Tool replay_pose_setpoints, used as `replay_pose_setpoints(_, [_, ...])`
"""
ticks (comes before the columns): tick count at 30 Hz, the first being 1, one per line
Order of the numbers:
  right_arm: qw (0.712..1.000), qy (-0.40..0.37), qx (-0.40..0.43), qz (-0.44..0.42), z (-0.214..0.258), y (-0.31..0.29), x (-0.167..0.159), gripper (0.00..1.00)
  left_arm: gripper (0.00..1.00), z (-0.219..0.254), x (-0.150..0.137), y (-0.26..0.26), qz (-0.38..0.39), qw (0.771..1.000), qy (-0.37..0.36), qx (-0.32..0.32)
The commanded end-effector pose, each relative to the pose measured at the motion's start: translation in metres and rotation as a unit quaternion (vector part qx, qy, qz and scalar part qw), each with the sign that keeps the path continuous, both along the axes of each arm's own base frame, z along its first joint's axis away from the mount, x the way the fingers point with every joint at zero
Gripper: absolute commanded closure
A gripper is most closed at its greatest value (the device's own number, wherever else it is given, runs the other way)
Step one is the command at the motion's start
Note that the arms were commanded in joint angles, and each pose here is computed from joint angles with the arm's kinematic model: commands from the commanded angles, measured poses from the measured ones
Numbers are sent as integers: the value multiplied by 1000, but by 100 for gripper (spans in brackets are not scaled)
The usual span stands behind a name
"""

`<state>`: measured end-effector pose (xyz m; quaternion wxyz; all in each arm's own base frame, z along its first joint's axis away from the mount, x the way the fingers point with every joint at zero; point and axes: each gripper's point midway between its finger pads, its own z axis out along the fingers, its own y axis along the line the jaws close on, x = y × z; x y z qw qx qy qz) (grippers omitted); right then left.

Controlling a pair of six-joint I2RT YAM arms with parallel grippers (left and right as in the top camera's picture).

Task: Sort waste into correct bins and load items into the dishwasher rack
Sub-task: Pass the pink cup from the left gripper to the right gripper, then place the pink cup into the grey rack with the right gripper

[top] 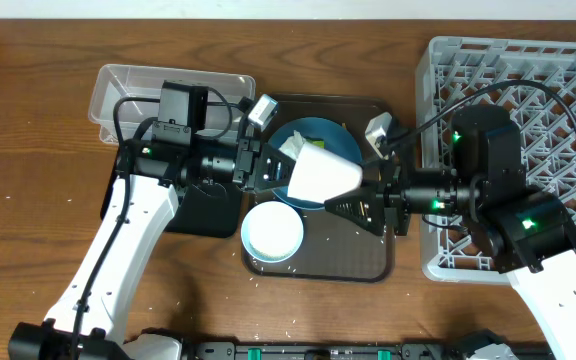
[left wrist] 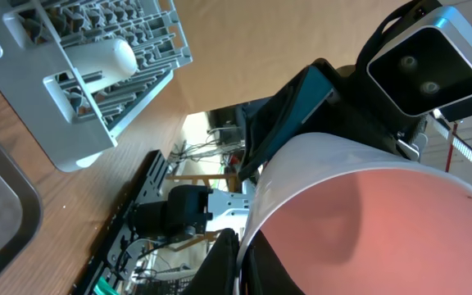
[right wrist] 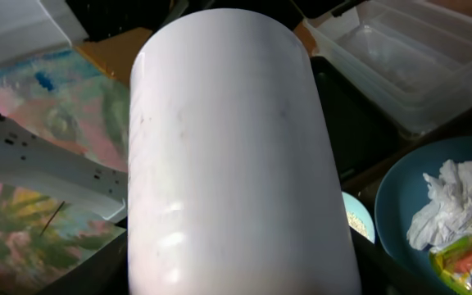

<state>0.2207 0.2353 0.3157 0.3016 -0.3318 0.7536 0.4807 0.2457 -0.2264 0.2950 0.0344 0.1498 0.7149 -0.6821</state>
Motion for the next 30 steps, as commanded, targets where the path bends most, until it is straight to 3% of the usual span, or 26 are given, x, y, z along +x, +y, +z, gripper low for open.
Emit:
replay_pose_setpoints(1, [1000,-13,2,5,6,4,-1,49,91,6,-5,-2,-13,1000,-1,-13])
replay_pose_setpoints(2, [1000,-14,3,5,6,3,-1,51,85,6,-5,-2,-13,1000,-1,-13])
replay_pose_setpoints(4, [1000,-15,2,0,7,1,-1,54,58,6,-5,-2,-13,1000,-1,-13])
replay_pose_setpoints(6, [1000,-9,6,-18,10,-6,3,55,48,7,-4,-2,-13,1000,-1,-13])
replay_pose_setpoints(10, [995,9,-2,-97,12,-33,19,56,37,6,-4,-1,-11,1000,-3,-12])
replay_pose_setpoints(14, [962,63,-62,-257,-11,-92,37,56,33,4,-2,-2,-6,1000,-6,-5])
replay_pose_setpoints(17, [904,109,-136,-390,-40,-151,37,54,33,4,-2,-2,-6,1000,-6,-5])
replay_pose_setpoints(19, [841,149,-195,-481,-61,-197,29,53,33,4,-2,-2,-6,1000,-6,-5])
replay_pose_setpoints(22, [717,212,-269,-607,-87,-265,5,52,32,1,0,-2,0,1000,-8,3])
replay_pose_setpoints(23, [694,224,-279,-625,-91,-277,1,52,33,-1,2,-2,4,1000,-9,7])
replay_pose_setpoints(26, [647,261,-296,-653,-104,-306,-3,52,32,-2,3,-2,8,1000,-10,13])
replay_pose_setpoints(30, [608,302,-302,-670,-123,-336,0,52,32,-2,3,-2,8,1000,-10,13])
